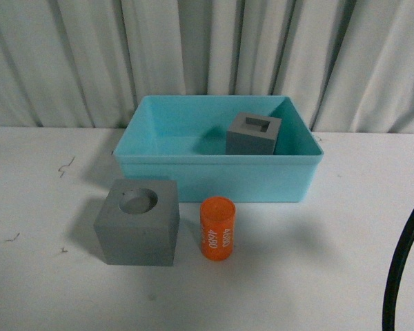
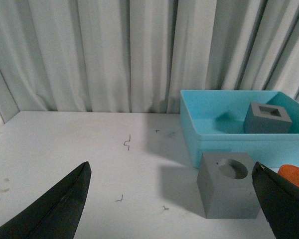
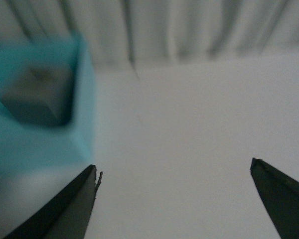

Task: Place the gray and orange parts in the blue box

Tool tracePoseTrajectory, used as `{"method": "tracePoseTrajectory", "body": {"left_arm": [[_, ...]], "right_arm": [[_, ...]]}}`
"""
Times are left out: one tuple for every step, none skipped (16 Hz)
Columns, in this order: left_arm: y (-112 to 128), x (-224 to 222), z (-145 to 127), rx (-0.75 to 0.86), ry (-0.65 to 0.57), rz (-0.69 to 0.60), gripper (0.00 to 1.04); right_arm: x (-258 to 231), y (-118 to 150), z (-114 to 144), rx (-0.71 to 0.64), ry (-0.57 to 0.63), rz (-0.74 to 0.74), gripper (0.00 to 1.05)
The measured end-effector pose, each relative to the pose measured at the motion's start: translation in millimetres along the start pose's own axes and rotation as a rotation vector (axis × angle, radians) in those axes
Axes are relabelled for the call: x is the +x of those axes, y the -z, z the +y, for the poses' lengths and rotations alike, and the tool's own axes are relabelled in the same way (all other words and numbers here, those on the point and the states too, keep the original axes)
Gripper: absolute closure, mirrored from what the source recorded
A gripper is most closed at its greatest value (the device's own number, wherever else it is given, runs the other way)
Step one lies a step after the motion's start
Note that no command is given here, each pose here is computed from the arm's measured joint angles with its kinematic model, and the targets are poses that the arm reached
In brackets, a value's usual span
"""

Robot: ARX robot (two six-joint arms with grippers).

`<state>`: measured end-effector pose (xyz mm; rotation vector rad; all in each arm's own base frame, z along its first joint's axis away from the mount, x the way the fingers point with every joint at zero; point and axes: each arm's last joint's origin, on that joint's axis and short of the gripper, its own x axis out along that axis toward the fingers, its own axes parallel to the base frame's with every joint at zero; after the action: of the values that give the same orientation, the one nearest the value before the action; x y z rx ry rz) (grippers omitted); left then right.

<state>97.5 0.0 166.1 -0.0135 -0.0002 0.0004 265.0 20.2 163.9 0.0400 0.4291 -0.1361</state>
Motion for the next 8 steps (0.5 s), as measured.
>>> {"method": "tracePoseTrajectory", "body": {"left_arm": [[0,0,0,0.0,0.0,0.0,0.07],[0,0,0,0.0,0.0,-0.001,0.07],[0,0,0,0.0,0.0,0.0,0.07],[0,0,0,0.0,0.0,0.0,0.07],[0,0,0,0.0,0.0,0.0,0.07],[0,0,0,0.0,0.0,0.0,0.07],[0,0,0,0.0,0.0,0.0,0.07],[0,0,0,0.0,0.0,0.0,0.07]], "right_arm": [[1,-6,1,0.005,-0.076,-0.185,0.14],[-8,0,-3,-0.011,-0.131,-0.317,0.27],[-29,25,-12,-0.027,-0.135,-0.371,0.51],[-48,20,-24,-0.032,-0.148,-0.435,0.75],[-54,24,-29,-0.032,-0.131,-0.429,0.86],[-59,29,-30,-0.032,-0.128,-0.413,0.95],[-65,34,-31,-0.037,-0.133,-0.4,1.03],[-72,36,-32,-0.037,-0.133,-0.408,1.03]]}}
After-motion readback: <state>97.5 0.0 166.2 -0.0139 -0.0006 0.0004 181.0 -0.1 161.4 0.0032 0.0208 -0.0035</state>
